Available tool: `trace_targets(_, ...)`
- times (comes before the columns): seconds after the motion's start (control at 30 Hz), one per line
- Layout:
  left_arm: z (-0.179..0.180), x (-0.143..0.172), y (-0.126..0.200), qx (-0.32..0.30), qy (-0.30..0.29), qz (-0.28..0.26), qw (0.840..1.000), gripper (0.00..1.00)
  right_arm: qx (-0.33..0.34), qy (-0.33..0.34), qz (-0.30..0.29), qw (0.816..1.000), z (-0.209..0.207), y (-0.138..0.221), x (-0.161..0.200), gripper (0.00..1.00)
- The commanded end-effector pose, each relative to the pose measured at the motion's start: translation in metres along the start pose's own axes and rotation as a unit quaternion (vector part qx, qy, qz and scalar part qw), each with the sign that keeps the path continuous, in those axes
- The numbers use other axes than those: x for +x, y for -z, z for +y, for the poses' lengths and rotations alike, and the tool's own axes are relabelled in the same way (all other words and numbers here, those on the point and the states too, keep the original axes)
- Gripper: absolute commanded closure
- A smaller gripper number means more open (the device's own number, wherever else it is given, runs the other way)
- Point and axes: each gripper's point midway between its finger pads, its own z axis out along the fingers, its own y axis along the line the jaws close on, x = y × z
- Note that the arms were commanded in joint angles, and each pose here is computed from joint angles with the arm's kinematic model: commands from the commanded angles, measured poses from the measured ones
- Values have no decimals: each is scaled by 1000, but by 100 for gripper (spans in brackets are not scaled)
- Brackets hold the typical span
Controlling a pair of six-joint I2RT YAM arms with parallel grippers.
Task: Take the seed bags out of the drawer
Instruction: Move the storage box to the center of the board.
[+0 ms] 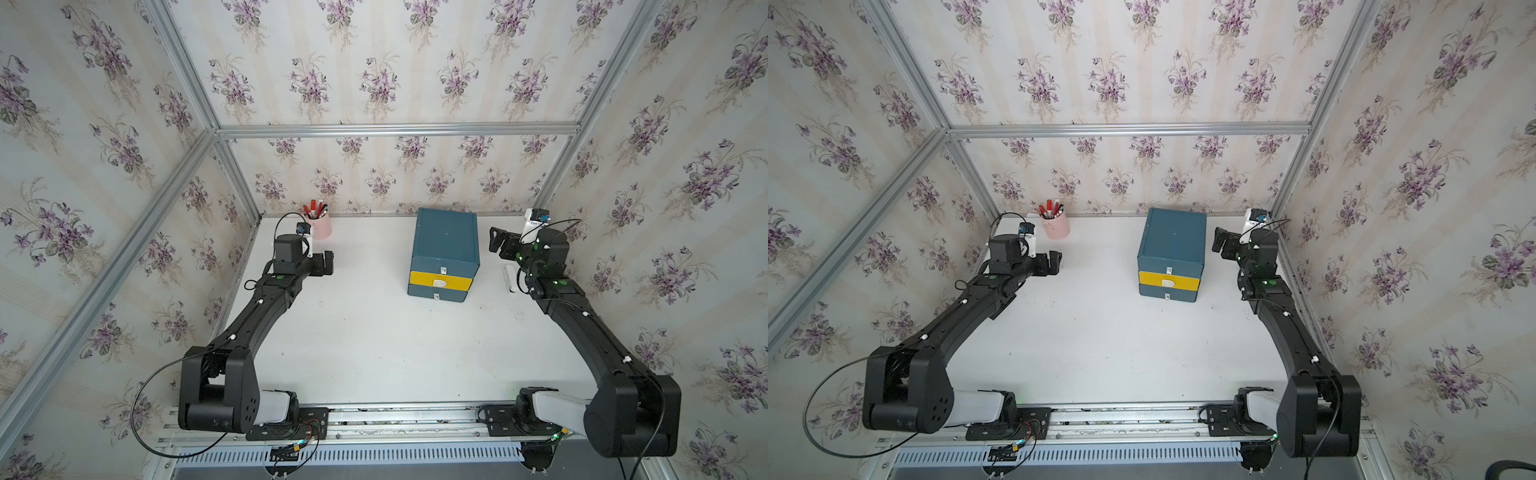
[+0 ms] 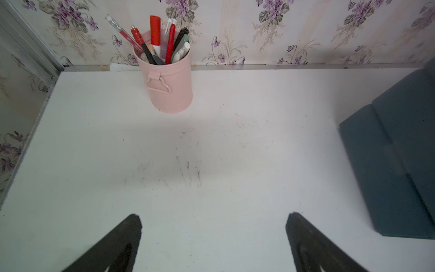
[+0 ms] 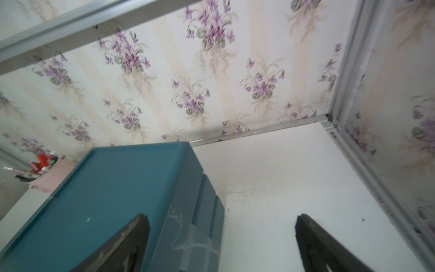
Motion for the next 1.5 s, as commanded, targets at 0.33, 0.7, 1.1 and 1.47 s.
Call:
trace_targets(0.33,-36,10,5,64,14,38,997,0,-170,-90,120,974,58,-16,32,0)
trace_targets(0.7,-46,12,9,77,13,43,996,0,-216,-75,195,954,85,-34,60,2)
trace_targets(1.1,-45,4,21,66,10,44,997,0,-252,-37,238,937,120,-56,80,13)
trace_targets(1.47,-32,0,36,24,11,40,999,0,-300,-7,262,917,182,-86,88,14)
